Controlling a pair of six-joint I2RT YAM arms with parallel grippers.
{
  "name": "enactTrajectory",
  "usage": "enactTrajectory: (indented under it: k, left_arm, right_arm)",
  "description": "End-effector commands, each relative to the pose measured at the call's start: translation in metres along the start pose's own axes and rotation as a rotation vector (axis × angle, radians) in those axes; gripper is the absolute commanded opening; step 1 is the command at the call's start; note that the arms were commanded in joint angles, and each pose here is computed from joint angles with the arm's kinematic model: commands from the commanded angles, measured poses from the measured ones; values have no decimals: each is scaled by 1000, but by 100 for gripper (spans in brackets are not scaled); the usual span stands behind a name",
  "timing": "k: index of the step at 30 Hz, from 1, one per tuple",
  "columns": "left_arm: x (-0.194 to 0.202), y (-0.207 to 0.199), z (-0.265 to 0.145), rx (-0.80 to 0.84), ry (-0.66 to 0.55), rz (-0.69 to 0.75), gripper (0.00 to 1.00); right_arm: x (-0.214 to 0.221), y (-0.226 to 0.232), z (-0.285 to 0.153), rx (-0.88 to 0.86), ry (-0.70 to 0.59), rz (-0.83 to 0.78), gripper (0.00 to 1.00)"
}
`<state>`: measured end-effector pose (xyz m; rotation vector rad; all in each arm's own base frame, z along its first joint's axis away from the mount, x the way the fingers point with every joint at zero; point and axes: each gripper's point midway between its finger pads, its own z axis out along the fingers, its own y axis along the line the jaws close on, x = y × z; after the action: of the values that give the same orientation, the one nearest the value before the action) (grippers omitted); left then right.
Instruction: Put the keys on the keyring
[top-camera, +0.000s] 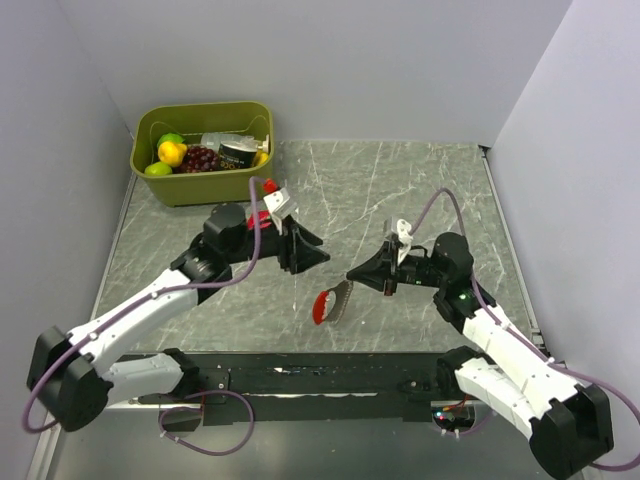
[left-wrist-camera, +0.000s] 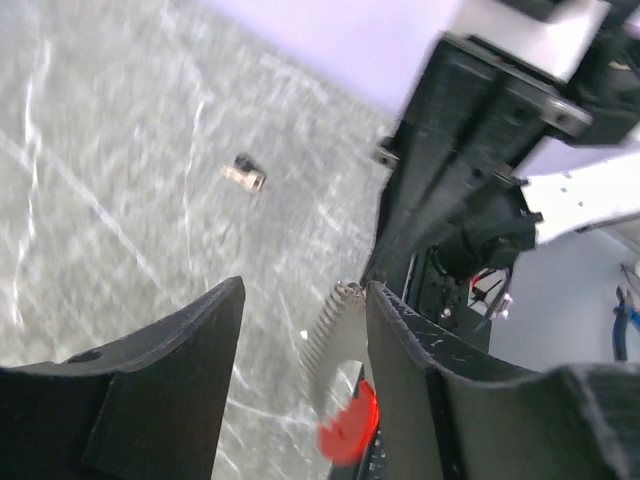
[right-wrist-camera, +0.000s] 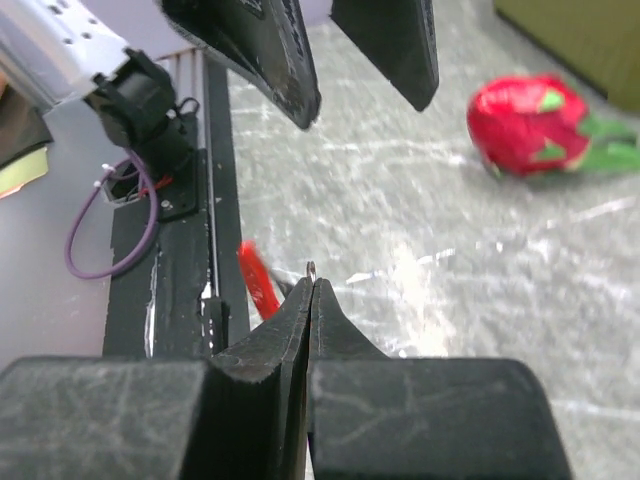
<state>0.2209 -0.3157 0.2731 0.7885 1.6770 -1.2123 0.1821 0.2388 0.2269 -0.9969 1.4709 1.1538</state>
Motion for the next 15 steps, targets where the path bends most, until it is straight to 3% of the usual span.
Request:
enactTrajectory:
  k: [1, 9, 15]
  left_arm:
    - [-21, -31, -14, 141, -92, 227, 56]
    - [-18, -56, -19, 297, -75, 270, 54]
    - [-21, -74, -24, 367, -105, 338, 58]
  right_arm:
    - [-33, 24, -3, -100, -91, -179, 0]
    - [-42, 66, -14, -300, -164, -383, 0]
    - [-50, 79, -19, -349, -200, -431, 0]
